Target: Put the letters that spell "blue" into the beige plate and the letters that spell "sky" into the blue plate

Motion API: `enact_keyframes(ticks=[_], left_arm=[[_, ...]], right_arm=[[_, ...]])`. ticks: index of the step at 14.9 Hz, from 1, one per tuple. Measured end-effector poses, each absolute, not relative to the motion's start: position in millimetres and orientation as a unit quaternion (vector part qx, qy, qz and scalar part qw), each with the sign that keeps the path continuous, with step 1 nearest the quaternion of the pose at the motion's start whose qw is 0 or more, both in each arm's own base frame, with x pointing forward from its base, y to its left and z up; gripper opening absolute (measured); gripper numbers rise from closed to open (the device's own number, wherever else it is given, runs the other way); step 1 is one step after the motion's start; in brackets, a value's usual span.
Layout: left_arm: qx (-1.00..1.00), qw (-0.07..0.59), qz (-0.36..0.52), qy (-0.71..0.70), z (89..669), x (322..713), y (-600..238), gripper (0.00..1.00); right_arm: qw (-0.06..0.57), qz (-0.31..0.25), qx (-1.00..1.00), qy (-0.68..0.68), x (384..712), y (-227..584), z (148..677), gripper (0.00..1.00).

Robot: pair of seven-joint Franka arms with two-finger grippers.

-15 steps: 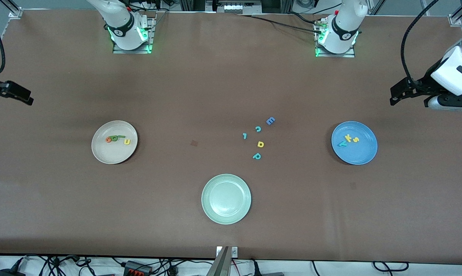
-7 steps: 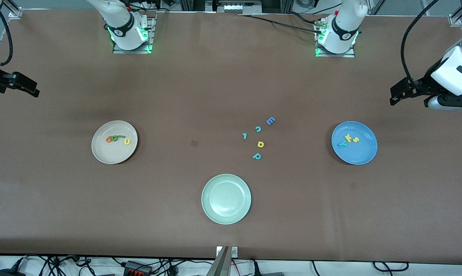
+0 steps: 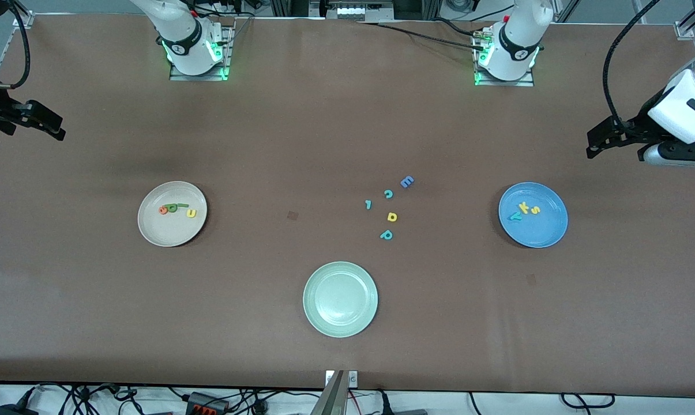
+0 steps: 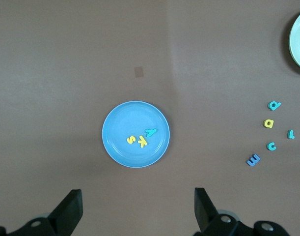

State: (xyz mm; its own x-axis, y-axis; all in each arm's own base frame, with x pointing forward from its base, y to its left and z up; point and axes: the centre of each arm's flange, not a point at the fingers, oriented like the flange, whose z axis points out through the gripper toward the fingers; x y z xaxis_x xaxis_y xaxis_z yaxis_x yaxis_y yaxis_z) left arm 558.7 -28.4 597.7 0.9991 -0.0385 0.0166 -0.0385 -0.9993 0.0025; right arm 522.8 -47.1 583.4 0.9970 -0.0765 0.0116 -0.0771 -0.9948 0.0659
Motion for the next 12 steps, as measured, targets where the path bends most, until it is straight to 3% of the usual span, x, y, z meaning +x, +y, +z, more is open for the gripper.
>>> enact_keyframes(ticks=[12], left_arm=[[1.000, 0.001, 0.008, -0.019, 597.7, 558.7, -28.6, 1.00]], right_arm=[[0.034, 0.010, 0.999, -0.028, 526.8, -43.3, 583.8, 1.00]])
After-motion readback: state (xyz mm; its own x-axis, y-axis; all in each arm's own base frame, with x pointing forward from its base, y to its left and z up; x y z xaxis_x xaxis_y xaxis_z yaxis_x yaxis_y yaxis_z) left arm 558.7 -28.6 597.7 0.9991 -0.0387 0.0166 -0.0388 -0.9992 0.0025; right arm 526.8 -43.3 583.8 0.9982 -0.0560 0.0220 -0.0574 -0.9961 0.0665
